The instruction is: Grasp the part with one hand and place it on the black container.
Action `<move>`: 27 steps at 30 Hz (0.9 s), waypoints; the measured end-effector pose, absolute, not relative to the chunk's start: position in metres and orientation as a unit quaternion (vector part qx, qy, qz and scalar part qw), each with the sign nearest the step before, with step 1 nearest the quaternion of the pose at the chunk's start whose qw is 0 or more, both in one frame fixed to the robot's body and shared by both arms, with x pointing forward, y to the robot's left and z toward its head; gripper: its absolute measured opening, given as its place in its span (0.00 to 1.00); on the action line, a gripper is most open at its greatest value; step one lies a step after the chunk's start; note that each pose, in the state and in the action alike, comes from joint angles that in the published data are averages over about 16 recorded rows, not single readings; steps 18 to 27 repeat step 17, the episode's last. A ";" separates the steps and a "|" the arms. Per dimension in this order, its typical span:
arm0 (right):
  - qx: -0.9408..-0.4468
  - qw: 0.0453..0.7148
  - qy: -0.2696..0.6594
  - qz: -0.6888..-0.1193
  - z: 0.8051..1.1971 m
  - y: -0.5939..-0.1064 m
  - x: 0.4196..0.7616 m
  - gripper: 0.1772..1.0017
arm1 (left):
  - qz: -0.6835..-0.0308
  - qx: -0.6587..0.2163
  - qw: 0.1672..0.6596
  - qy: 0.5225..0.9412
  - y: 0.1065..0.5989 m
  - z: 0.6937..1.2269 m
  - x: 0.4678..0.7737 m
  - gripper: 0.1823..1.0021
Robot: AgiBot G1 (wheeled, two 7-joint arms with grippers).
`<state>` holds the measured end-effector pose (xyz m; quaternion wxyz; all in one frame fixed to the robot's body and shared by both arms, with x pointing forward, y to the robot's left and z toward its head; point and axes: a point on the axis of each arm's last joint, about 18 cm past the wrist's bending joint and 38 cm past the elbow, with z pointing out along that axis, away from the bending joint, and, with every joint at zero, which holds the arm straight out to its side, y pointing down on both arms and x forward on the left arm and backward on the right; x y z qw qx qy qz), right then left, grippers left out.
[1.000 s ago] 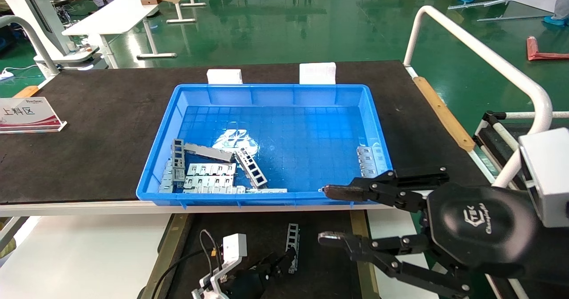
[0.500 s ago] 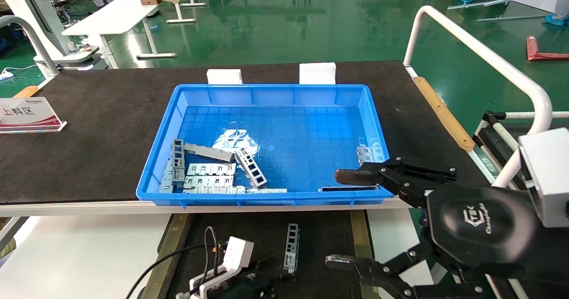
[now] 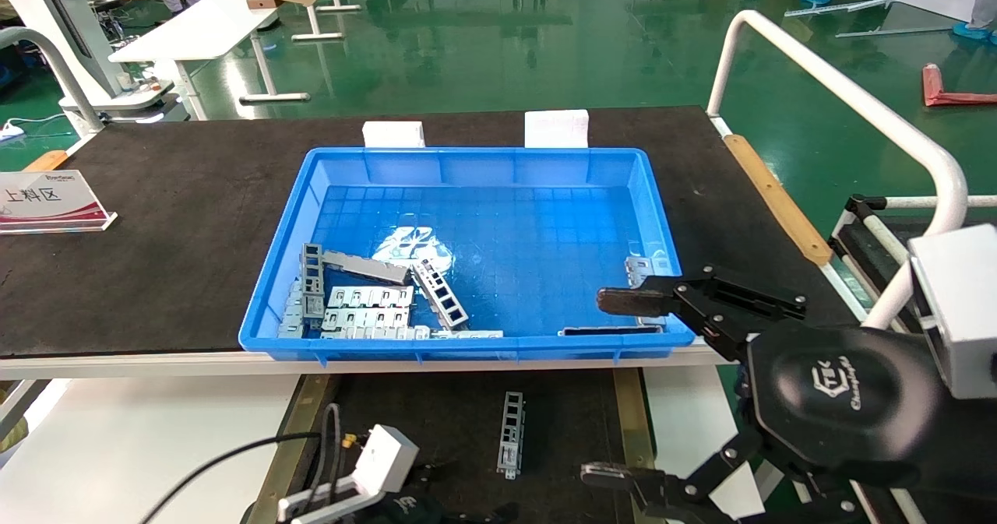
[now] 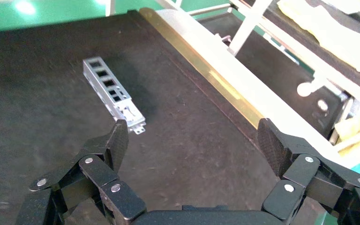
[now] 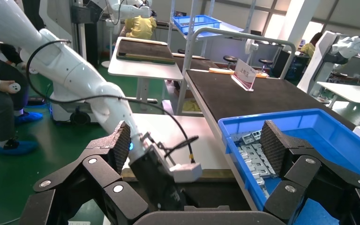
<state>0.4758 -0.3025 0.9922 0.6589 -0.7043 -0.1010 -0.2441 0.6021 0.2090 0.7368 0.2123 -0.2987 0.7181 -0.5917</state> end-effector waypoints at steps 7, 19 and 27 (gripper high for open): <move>-0.704 0.659 -0.101 -0.244 0.992 -0.302 0.476 0.99 | -0.584 -0.264 0.220 0.735 0.231 0.753 0.588 0.99; -0.704 0.659 -0.101 -0.244 0.992 -0.302 0.476 1.00 | -0.584 -0.243 0.224 0.741 0.245 0.768 0.577 1.00; -0.704 0.659 -0.101 -0.244 0.992 -0.302 0.476 1.00 | -0.584 -0.243 0.224 0.741 0.245 0.768 0.577 1.00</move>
